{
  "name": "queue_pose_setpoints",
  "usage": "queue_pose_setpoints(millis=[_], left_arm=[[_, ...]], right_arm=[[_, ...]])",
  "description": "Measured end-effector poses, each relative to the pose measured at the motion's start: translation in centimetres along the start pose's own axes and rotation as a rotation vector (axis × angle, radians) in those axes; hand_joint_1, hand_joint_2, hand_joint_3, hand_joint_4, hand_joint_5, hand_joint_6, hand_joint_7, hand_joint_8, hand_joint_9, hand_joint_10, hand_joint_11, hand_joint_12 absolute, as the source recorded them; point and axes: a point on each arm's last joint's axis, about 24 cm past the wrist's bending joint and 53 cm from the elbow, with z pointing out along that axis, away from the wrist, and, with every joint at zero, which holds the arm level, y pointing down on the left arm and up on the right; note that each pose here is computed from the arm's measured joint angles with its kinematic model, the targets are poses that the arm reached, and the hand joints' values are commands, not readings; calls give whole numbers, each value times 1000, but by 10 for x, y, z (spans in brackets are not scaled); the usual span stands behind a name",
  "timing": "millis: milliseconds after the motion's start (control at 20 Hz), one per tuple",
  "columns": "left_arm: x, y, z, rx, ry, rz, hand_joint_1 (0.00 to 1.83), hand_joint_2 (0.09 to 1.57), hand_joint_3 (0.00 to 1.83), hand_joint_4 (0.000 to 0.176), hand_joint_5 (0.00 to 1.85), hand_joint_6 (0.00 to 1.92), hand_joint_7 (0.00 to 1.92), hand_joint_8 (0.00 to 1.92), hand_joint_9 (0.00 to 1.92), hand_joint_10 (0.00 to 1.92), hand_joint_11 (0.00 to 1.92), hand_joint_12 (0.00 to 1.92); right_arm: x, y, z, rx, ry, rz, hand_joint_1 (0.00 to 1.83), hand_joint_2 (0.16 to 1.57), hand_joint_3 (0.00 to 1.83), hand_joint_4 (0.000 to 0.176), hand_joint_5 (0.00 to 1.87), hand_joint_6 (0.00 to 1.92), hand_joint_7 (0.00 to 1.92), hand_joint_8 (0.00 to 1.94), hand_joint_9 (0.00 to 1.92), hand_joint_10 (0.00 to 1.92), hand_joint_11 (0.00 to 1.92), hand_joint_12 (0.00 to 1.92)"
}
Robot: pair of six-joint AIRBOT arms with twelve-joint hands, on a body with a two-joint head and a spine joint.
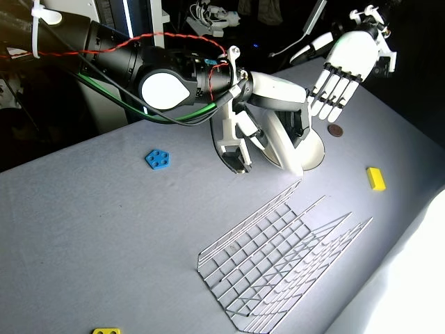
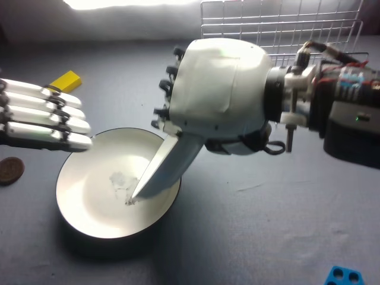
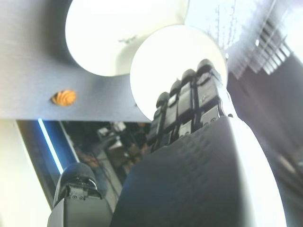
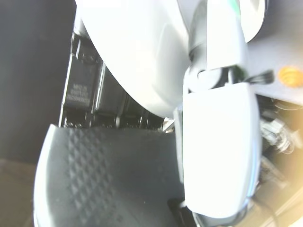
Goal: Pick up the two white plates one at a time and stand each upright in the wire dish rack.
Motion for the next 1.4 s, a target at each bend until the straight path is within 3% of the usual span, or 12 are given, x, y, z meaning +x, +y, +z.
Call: queue_pose_setpoints(millis=[400,600,1100,1400], left_arm=[[-9,16,-30,-90,-44,-55,0,983,0,0,0,0,0,0,0,0,0,0],[-9,16,-31,-97,-48,-63,0,975,0,0,0,0,0,0,0,0,0,0],[-11,13,-33,-90,-55,-72,0,985,0,0,0,0,0,0,0,0,0,0],[-12,12,-33,-88,-58,-68,0,993,4,0,0,0,0,0,0,0,0,0]], right_arm=[[-30,-6,-1,22,-15,107,1255,1048,1,0,1079,765,1194,717,1335,136,993,999],[-52,-10,-1,27,-48,155,1263,1043,2,0,1065,774,1234,660,1362,107,1017,975],[-84,-44,-22,109,-82,431,1252,1060,1,0,1033,846,1185,731,1372,64,1008,998],[-103,-61,-37,131,-141,610,1256,1055,1,0,1042,815,1195,729,1375,48,998,996]])
